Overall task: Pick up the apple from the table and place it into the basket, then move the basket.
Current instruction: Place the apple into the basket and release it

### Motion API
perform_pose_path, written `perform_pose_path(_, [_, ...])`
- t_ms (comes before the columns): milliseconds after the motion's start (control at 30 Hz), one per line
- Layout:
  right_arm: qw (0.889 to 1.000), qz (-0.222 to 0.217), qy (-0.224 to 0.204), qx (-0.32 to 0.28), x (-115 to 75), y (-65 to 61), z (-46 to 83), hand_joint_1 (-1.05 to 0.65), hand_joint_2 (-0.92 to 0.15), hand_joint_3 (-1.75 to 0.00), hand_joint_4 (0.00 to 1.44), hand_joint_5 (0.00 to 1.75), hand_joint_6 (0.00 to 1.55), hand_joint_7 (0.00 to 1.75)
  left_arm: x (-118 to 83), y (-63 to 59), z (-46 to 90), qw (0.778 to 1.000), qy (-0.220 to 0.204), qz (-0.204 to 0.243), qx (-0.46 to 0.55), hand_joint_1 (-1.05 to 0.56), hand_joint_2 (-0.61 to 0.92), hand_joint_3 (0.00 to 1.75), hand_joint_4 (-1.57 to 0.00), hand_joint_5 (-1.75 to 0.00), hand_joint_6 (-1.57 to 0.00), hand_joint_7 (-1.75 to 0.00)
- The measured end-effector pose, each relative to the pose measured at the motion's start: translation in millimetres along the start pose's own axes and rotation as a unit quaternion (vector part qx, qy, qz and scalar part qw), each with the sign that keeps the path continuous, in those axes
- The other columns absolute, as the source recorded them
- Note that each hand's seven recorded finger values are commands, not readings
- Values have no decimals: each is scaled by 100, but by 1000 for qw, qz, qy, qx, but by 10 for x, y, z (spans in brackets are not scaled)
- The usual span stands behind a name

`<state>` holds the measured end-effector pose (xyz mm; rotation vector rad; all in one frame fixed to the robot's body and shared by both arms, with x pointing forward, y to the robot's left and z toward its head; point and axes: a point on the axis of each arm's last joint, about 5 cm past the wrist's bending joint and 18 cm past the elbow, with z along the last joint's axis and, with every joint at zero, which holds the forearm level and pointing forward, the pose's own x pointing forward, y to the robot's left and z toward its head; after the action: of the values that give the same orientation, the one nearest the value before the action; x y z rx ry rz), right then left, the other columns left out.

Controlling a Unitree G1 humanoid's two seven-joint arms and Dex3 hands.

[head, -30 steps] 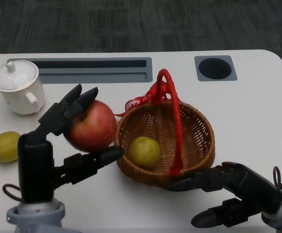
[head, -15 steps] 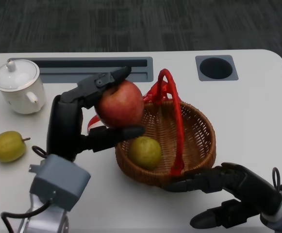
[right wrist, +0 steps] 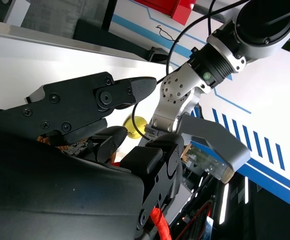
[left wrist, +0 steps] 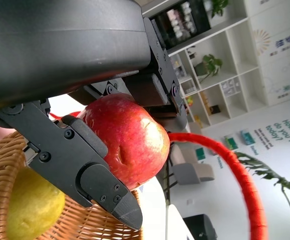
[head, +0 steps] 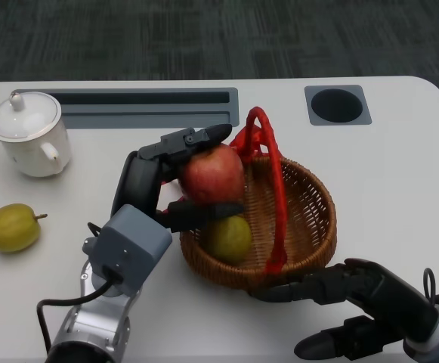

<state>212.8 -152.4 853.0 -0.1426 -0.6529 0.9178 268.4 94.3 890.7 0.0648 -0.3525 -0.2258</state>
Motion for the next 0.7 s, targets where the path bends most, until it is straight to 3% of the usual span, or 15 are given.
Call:
perform_pose_path(133, [1000, -3, 0, 0, -2, 4, 1, -36, -92, -13, 73, 1, 68, 1, 1, -27, -50, 999, 15, -33, -1, -43, 75, 0, -69, 0, -69, 0])
perform_pose_path(267, [1000, -3, -2, -1, 1, 9, 2, -36, -92, -13, 73, 1, 68, 1, 7, -33, -61, 998, 20, -60, 0, -62, 75, 0, -44, 0, -49, 0])
perform_pose_path(400, [1000, -3, -3, -2, 4, 14, 3, -36, -92, -13, 73, 0, 68, 1, 25, -11, -52, 996, 17, -84, 1, -73, 75, 0, -40, 0, -46, -1])
perform_pose_path(700, [1000, -5, -6, 0, 13, 26, -1, -35, -92, -12, 75, 1, 70, 1, 31, 4, -45, 995, 15, -96, -4, -79, 75, 0, -41, 0, -47, 0])
